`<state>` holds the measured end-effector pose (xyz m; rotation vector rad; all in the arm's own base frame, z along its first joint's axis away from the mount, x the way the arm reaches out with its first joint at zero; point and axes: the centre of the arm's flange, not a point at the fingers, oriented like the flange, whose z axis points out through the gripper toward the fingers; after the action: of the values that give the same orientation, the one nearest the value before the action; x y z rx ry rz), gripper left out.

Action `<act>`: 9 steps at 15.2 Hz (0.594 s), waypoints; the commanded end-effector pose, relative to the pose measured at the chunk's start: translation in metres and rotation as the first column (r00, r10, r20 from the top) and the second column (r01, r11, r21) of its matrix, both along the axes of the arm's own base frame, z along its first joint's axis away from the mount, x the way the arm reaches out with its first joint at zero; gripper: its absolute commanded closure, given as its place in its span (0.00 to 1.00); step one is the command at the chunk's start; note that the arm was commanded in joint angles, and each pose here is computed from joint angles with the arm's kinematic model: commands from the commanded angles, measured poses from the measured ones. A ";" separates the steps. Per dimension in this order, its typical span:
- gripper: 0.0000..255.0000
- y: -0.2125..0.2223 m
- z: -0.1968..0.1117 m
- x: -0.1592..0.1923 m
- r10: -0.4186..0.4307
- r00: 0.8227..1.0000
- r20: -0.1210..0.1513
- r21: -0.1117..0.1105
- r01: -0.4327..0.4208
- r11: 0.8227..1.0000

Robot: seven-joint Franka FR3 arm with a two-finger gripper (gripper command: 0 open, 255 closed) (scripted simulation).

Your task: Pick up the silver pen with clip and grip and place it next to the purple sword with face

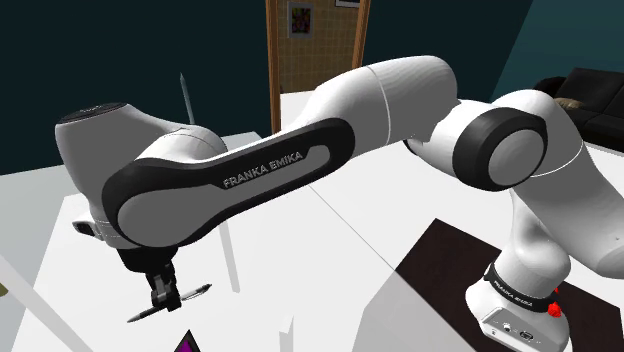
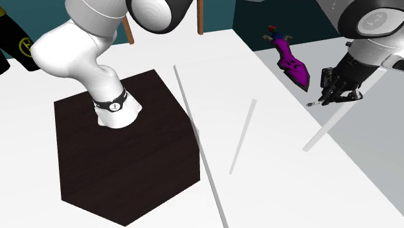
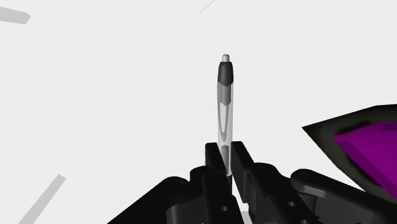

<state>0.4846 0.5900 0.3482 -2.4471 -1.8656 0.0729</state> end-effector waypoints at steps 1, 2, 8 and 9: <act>1.00 0.000 0.000 0.000 0.000 1.000 0.000 0.000 0.000 1.000; 0.00 0.000 0.000 0.000 0.000 1.000 0.000 0.000 0.000 1.000; 0.00 0.000 0.013 0.001 0.000 1.000 0.000 0.000 0.000 1.000; 0.00 -0.001 0.026 0.002 0.000 1.000 0.000 0.000 0.000 1.000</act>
<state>0.4862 0.5887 0.3653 -2.4472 -1.8656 0.0725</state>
